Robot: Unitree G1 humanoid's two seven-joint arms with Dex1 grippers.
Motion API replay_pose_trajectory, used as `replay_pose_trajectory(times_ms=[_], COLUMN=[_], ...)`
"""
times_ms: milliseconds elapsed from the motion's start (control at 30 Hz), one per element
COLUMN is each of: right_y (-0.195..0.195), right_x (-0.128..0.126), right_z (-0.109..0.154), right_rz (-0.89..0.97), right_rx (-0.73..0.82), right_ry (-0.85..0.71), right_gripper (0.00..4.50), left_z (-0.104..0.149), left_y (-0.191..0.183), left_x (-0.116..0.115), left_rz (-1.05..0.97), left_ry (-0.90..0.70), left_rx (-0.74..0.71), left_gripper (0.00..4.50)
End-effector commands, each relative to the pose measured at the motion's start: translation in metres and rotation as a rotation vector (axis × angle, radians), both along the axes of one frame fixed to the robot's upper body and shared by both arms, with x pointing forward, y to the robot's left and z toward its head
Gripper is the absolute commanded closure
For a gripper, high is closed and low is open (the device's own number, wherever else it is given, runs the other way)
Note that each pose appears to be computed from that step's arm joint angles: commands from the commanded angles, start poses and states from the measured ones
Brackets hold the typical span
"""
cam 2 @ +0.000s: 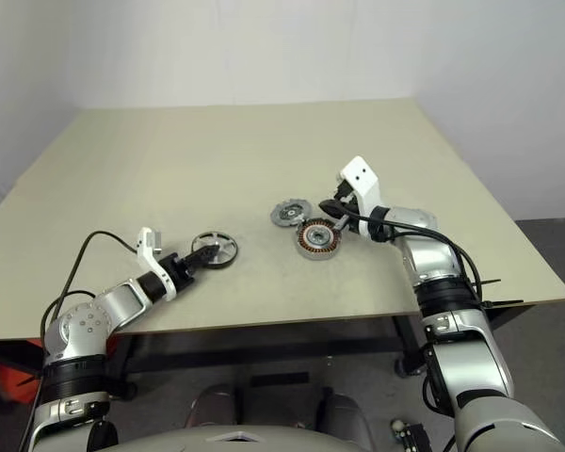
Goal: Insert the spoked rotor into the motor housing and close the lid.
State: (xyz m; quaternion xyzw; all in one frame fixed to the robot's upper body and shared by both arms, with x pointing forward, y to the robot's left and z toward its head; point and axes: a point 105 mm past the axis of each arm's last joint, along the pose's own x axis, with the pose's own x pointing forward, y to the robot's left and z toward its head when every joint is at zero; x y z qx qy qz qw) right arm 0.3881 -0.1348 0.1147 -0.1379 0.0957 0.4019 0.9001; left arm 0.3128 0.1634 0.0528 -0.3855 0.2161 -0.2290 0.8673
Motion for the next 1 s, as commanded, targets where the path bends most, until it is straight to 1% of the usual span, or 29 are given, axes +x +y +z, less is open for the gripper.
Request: replay_pose_trajectory(times_ms=[33, 133, 367, 567, 700, 800, 1000], right_y=[-0.013, -0.027, -0.031, -0.059, -0.079, -0.088, -0.090], right_x=[0.015, 0.023, 0.024, 0.037, 0.040, 0.040, 0.036], right_z=[0.019, 0.015, 0.015, 0.016, 0.015, 0.015, 0.015], right_rz=[-0.090, -0.167, -0.192, -0.351, -0.435, -0.473, -0.485], right_rx=[-0.011, -0.054, -0.060, -0.118, -0.172, -0.186, -0.180], right_ry=[-0.075, -0.078, -0.082, -0.100, -0.108, -0.117, -0.125], right_gripper=[4.50, 4.50, 4.50, 4.50, 4.50, 4.50, 4.50], left_z=[0.027, 0.038, 0.045, 0.046, 0.047, 0.045, 0.037], left_y=[-0.005, -0.013, -0.033, -0.077, -0.103, -0.122, -0.152], left_x=[0.007, 0.010, 0.014, 0.024, 0.034, 0.043, 0.053], left_rz=[-0.004, -0.016, -0.071, -0.186, -0.240, -0.284, -0.356], left_ry=[-0.094, -0.129, -0.140, -0.103, -0.067, -0.027, 0.030], left_rx=[-0.102, -0.186, -0.231, -0.297, -0.336, -0.336, -0.290], left_gripper=[3.07, 3.07, 3.07, 3.07, 3.07, 3.07, 3.07])
